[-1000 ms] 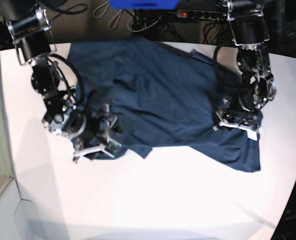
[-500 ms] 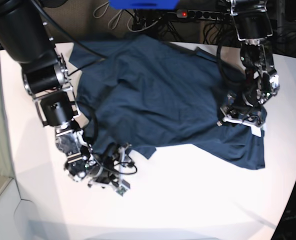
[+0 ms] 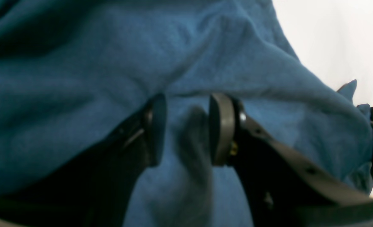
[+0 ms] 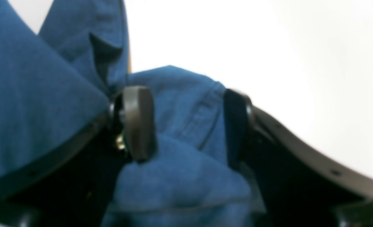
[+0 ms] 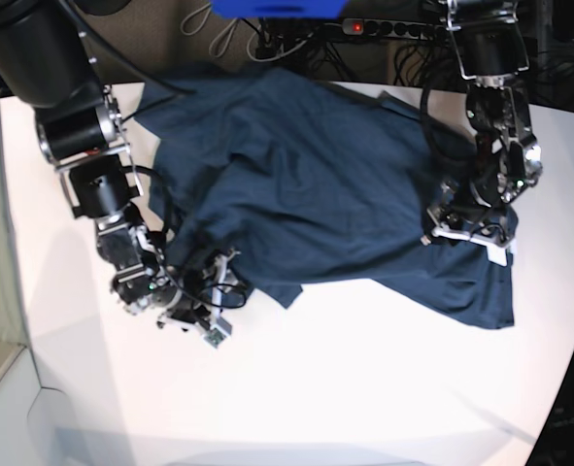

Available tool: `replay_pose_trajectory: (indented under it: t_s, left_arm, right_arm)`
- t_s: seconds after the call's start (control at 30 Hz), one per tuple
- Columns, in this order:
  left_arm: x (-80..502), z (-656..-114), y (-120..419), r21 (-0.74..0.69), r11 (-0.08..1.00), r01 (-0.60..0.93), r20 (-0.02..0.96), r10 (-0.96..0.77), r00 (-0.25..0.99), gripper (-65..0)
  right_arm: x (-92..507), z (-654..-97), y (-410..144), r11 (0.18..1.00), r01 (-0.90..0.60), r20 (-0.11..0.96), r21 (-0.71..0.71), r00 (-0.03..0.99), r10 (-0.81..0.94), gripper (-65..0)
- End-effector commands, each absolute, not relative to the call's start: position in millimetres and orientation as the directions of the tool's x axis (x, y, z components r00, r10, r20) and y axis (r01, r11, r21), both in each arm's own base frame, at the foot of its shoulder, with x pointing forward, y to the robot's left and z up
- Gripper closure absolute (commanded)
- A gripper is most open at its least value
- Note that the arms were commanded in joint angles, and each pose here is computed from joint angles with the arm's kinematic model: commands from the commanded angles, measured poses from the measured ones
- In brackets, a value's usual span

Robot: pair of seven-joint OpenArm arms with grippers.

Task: Layout the t-shirt on the table in an organized manner, then fold the t-shirt properly
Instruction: 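Drag the shirt edge with the right gripper to straighten it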

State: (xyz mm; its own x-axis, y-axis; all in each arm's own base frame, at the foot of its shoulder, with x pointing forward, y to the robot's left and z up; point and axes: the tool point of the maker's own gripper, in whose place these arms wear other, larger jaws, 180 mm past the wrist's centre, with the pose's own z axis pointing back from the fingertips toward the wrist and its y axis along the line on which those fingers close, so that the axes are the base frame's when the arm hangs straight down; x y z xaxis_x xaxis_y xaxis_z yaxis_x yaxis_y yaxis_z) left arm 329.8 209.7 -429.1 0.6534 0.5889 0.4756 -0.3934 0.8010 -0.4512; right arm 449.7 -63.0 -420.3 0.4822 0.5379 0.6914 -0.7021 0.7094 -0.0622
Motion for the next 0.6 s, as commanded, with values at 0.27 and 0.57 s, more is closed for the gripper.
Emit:
replay_pose_trajectory:
  t_s: [0.27, 0.57]
  left_arm:
    - [314, -440, 216, -0.411, 0.805, -0.428, 0.443, 0.587, 0.678, -23.4]
    - [309, -443, 217, -0.405, 0.806, -0.432, 0.438, 0.586, 0.682, -23.4]
  right_arm:
    - [451, -444, -91, 0.772, -0.635, 0.684, 0.009, 0.567, 0.459, -21.5]
    - [464, -442, -127, 0.83, -0.555, 0.681, -0.058, 0.586, 0.439, 0.0]
